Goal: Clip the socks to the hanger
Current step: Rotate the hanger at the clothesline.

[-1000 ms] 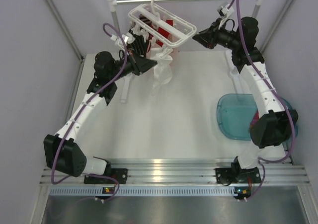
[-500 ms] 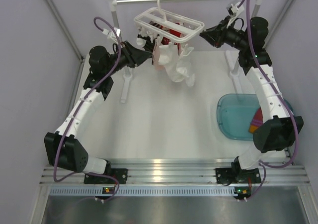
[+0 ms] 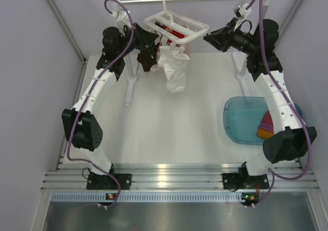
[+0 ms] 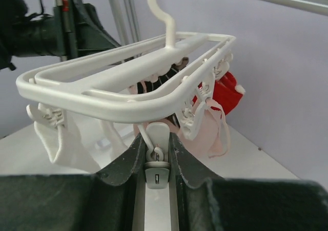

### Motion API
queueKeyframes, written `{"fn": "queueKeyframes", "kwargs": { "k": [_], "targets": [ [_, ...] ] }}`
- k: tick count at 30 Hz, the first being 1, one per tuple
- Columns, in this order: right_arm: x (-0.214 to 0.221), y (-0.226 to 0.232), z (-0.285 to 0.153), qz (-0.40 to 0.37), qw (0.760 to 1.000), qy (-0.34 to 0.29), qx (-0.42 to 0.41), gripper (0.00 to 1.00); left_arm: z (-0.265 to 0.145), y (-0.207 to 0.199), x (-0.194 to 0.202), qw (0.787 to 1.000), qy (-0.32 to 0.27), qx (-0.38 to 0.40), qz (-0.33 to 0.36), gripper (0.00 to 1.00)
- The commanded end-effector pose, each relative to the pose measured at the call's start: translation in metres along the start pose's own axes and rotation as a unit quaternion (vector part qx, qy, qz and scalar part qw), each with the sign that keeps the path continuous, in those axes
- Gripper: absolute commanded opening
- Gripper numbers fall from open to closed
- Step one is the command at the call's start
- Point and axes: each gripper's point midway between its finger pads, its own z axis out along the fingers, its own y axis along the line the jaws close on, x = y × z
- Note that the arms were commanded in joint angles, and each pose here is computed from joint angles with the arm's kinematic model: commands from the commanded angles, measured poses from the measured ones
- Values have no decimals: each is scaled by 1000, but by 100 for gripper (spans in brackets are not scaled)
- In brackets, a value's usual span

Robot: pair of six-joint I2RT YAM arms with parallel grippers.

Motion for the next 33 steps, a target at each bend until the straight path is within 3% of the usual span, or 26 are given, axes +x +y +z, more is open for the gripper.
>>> {"fn": "queueKeyframes", "kwargs": {
  "k": [1,9,14,18,19,23,28,33],
  "targets": [
    [-15,35,-3,-11,999,-12,-36,0,9,-6,-13,1000,-18,15,16,22],
    [7,74,14,10,997,9,-75,0,22,-2,-20,999,-22,21,36,28],
    [10,89,26,16,996,10,-89,0,16,-1,-31,998,-21,15,61,37],
    [8,96,33,18,995,7,-101,0,-19,-6,-46,995,-38,-2,89,41],
    [8,97,34,19,995,7,-102,0,-35,-22,-57,994,-48,0,102,44],
    [8,106,40,21,994,4,-109,0,-74,-34,-51,994,-40,-9,98,48],
    [13,116,53,35,992,6,-123,0,-110,-77,-39,994,-26,48,96,46],
    [13,134,64,30,992,3,-126,0,-121,-98,-23,996,2,81,40,40]
  ]
}}
